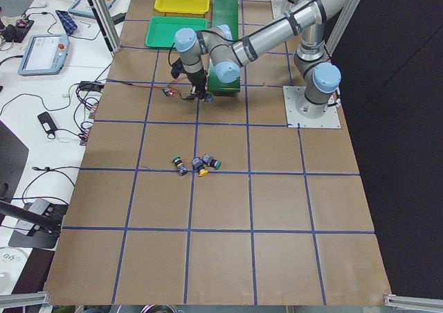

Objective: Sort buttons by color to trays
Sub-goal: 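Set the push-button on the belt and open the left gripper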

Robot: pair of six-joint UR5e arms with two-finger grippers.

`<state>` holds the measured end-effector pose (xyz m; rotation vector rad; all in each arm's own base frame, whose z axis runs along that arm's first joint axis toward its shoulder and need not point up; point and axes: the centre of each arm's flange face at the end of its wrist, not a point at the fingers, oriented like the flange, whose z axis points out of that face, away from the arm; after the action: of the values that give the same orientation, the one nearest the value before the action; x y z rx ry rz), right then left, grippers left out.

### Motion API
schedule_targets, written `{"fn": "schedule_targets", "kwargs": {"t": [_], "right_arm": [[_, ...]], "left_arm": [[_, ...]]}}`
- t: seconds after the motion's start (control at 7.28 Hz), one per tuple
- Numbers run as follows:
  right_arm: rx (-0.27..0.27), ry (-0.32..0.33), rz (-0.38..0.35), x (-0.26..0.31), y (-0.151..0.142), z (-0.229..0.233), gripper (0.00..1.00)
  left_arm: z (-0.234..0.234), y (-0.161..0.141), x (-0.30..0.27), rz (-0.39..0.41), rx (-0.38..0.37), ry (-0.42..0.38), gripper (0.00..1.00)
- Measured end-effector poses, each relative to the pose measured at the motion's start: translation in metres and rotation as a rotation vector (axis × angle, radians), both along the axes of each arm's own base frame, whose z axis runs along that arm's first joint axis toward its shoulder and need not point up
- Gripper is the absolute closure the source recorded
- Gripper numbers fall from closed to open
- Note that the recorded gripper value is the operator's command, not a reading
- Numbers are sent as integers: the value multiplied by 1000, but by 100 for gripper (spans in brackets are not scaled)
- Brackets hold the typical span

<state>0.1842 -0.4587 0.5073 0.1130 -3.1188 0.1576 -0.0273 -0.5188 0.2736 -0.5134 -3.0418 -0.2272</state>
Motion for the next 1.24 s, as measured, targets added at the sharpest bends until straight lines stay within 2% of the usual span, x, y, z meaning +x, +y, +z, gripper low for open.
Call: {"fn": "schedule_targets", "kwargs": {"t": [0.14,0.27,0.41,0.69,0.82,0.96,1.1,1.24], "right_arm": [[1,4,0,0,0,-1,0],[2,8,0,-1,0,-3,0],[6,8,-3,0,-1,-6,0],[23,1,-9,2,-5,-14,0],[29,3,-10,2,-7,-17,0],[32,7,-11,2,-8,-19,0],[35,7,-11,3,-9,-21,0],[47,5,-11,4,-13,-26,0]], "left_arm": [[5,25,-41,-24,-3,-9,100],[7,43,-73,-44,-3,-17,41],[1,55,-101,-62,10,-23,0],[-1,57,-126,-77,-30,-30,0],[7,41,-107,-33,-66,-35,0],[11,13,-48,58,-81,-61,0],[8,-15,34,108,-78,-90,0],[4,-40,122,90,-85,-101,0]]}}
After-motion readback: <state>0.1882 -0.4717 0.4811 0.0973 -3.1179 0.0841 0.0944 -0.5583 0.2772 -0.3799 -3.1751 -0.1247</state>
